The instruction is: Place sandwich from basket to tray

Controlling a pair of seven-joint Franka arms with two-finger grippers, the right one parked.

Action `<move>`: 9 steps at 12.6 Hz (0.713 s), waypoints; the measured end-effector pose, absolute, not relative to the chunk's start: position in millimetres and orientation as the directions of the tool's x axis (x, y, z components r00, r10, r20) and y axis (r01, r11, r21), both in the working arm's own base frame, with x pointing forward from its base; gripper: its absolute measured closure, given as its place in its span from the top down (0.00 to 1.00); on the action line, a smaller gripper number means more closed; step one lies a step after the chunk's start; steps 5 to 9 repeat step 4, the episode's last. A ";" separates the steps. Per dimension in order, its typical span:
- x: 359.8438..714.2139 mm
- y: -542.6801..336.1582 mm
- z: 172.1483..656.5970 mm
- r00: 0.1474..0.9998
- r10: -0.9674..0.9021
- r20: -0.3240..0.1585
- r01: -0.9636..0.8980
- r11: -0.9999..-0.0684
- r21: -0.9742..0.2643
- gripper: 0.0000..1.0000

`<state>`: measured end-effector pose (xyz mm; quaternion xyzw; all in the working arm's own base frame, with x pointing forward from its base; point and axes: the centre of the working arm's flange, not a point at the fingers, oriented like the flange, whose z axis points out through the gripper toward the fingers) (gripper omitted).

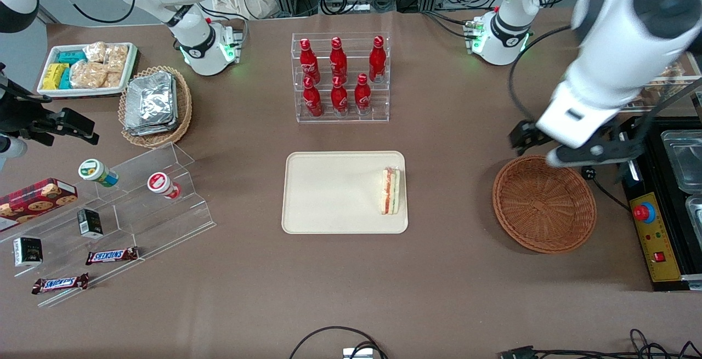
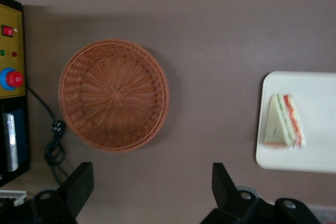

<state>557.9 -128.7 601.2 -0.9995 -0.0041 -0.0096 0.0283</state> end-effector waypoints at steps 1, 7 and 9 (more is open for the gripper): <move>549.4 -102.7 614.6 1.000 -0.011 0.005 -0.011 -0.999 -0.044 1.00; 531.5 -64.2 632.6 0.999 -0.003 -0.039 -0.005 -0.999 -0.038 1.00; 531.5 -64.2 632.6 0.999 -0.003 -0.039 -0.005 -0.999 -0.038 1.00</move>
